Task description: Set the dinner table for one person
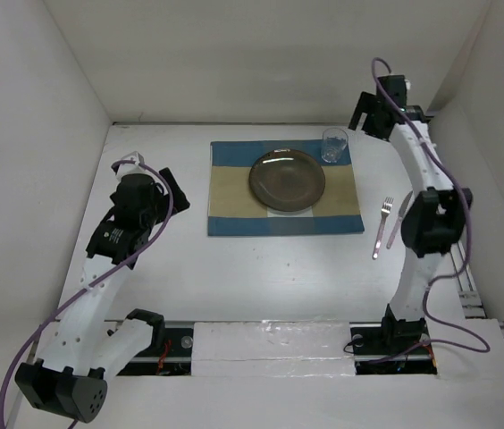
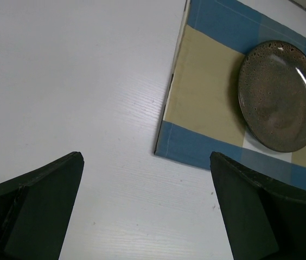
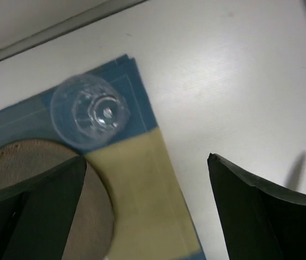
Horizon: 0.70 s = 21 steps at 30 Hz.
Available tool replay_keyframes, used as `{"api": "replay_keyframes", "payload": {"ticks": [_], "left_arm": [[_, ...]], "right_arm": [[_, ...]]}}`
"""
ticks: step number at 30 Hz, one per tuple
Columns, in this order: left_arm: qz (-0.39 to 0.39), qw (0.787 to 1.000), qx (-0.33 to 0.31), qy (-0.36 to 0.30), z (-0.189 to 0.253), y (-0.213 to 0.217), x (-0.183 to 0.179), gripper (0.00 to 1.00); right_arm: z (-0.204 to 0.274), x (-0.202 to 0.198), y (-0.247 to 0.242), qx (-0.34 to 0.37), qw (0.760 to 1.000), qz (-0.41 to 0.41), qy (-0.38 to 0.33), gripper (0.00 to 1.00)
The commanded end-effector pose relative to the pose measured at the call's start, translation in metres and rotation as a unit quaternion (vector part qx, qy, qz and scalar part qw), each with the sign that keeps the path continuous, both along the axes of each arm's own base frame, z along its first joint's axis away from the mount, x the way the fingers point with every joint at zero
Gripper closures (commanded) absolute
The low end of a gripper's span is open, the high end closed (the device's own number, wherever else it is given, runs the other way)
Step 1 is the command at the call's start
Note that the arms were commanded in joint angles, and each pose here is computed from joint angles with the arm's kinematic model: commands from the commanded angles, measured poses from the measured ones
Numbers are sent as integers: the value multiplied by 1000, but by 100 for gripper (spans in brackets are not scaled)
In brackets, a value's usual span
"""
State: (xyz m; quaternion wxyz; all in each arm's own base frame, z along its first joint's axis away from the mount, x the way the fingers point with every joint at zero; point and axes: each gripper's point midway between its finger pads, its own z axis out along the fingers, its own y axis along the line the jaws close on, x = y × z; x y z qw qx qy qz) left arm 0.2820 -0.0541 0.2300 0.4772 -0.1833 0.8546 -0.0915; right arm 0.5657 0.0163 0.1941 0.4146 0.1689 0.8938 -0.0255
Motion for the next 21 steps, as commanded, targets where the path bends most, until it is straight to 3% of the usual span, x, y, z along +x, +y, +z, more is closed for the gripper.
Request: {"api": "replay_keyframes", "payload": {"ticks": [1, 7, 13, 21], "left_arm": [[40, 999, 0, -27, 15, 14, -3, 0], [40, 999, 0, -27, 16, 15, -6, 0], [15, 999, -5, -32, 21, 7, -5, 0], [13, 999, -4, -42, 26, 8, -8, 0]], "right_arm": [[82, -47, -40, 4, 994, -53, -90, 0], [31, -143, -103, 39, 988, -136, -68, 0], [-35, -220, -110, 101, 977, -187, -24, 0], [-88, -255, -115, 106, 969, -217, 59, 0]]}}
